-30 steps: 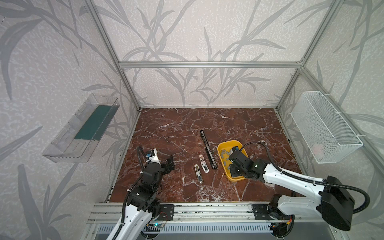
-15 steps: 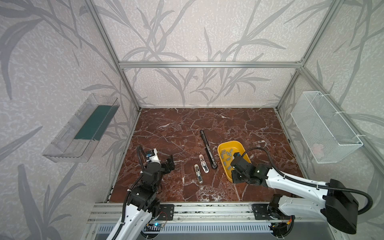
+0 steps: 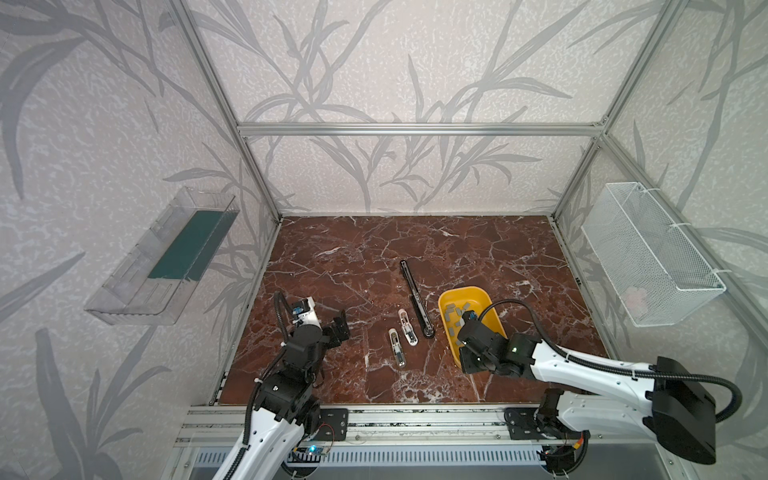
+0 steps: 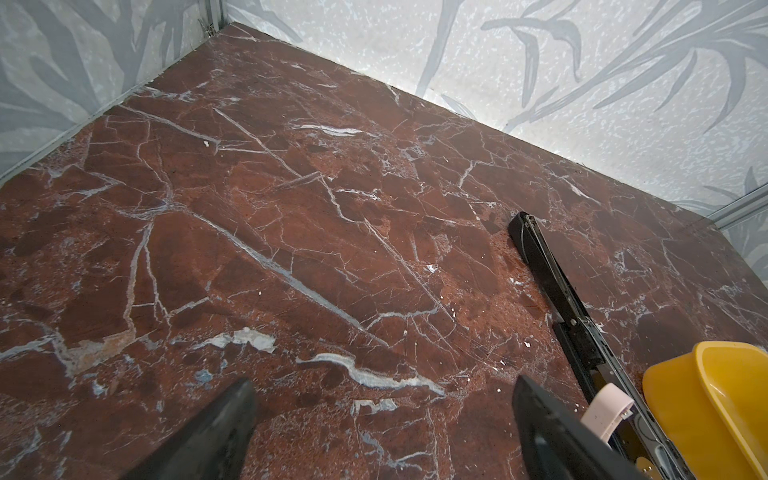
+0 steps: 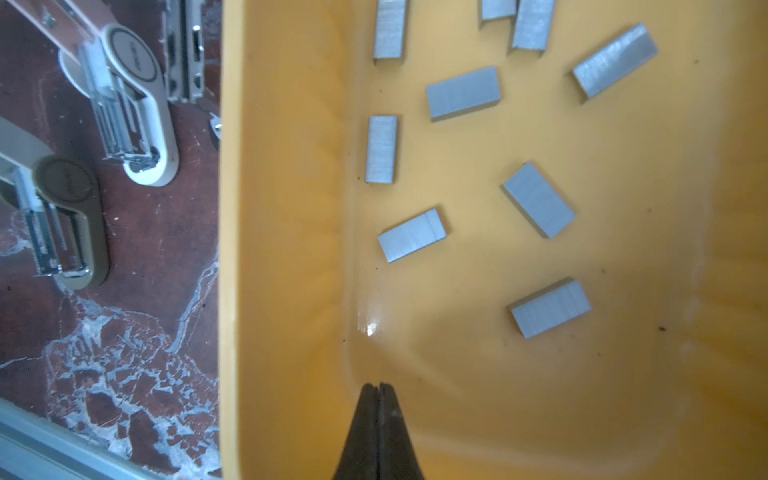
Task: Load the staples into the stapler
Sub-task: 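Lower the right gripper into the yellow tray toward the staple strips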
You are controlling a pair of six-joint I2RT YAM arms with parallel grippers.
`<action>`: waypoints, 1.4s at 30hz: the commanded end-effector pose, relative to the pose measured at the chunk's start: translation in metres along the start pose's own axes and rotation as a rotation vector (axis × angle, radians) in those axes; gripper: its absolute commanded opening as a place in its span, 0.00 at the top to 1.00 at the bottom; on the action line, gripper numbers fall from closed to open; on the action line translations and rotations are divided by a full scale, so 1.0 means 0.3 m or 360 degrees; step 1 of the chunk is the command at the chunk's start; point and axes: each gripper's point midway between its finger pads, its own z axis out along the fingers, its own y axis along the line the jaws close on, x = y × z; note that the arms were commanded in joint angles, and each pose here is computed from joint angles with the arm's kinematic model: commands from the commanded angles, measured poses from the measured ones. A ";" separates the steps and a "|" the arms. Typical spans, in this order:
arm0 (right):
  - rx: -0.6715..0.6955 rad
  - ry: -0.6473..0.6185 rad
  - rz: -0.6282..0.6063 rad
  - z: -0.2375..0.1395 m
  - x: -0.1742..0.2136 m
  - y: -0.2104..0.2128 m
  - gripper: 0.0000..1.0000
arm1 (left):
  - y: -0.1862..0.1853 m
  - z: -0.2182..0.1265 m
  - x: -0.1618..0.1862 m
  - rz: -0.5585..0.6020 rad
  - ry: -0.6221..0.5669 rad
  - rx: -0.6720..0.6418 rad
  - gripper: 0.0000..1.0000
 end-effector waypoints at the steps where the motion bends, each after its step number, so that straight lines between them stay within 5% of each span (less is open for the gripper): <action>1: -0.0010 -0.0095 0.0002 -0.015 -0.023 -0.002 1.00 | 0.005 0.004 0.008 -0.0008 -0.0004 -0.0003 0.04; 9: 0.0231 -0.0294 -0.0026 -0.088 -0.097 -0.095 1.00 | 0.003 0.003 0.007 -0.0011 -0.0004 0.0003 0.04; 17: 0.0076 -0.0456 0.0093 -0.115 -0.197 -0.077 1.00 | 0.000 -0.002 0.006 -0.0014 -0.0010 0.0019 0.04; 23: 0.0124 -0.0439 0.0207 -0.078 -0.262 -0.102 0.39 | -0.001 -0.013 0.004 -0.0024 -0.0030 0.0040 0.05; 31: 0.0289 -0.0449 0.0345 -0.013 -0.344 -0.160 0.40 | -0.005 -0.029 0.001 -0.0035 -0.0055 0.0075 0.06; 42: 0.0401 -0.0379 0.0475 0.093 -0.361 -0.236 0.53 | -0.011 -0.029 0.003 -0.0030 -0.0051 0.0092 0.06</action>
